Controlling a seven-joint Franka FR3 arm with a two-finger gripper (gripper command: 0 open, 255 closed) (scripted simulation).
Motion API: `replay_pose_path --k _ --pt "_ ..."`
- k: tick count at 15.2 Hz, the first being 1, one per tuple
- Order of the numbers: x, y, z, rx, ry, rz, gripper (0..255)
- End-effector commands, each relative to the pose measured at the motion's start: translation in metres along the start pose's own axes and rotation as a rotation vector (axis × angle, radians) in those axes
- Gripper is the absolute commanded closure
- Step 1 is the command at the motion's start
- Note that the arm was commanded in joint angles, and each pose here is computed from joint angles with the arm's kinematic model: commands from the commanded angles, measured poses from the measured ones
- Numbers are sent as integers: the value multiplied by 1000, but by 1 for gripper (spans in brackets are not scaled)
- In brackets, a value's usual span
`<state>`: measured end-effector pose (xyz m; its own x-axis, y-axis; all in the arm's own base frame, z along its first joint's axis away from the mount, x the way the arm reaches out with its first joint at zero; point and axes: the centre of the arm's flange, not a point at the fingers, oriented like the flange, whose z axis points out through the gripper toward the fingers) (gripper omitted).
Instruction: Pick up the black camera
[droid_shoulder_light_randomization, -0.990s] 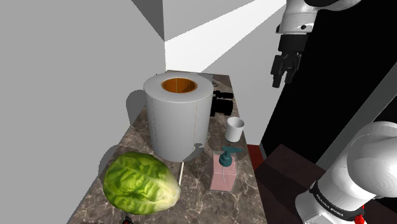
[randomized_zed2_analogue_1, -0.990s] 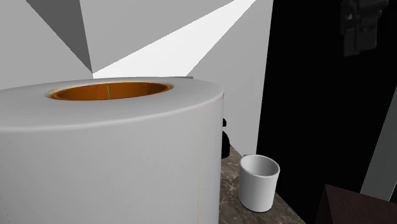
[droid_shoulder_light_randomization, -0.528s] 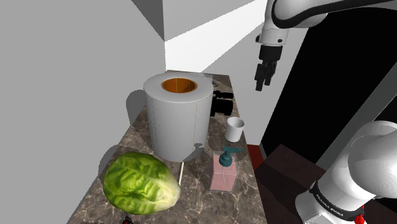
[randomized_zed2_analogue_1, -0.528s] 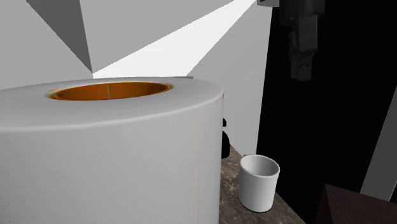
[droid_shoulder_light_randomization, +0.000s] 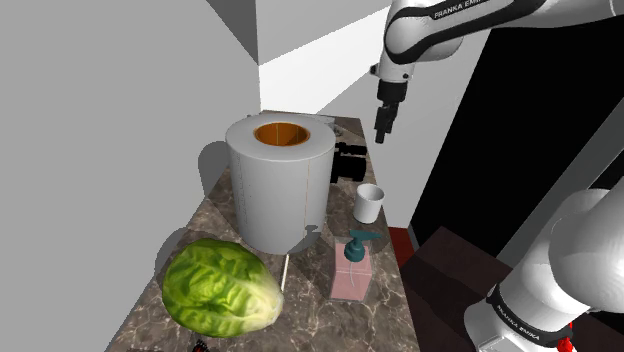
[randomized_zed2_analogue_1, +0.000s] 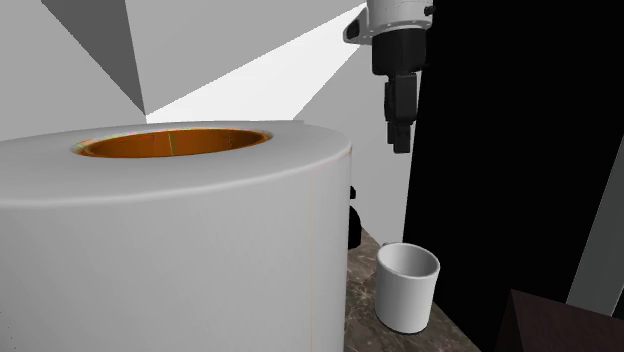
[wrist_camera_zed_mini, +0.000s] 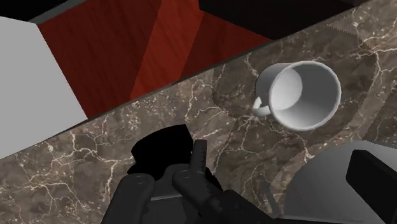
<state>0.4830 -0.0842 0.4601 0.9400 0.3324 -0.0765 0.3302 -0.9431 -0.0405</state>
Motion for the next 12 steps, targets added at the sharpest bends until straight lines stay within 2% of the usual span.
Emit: replay_pose_path --k 1,12 --pt "20 10 9 -11 10 -54 0" --pt "144 39 52 -63 62 -332 0"
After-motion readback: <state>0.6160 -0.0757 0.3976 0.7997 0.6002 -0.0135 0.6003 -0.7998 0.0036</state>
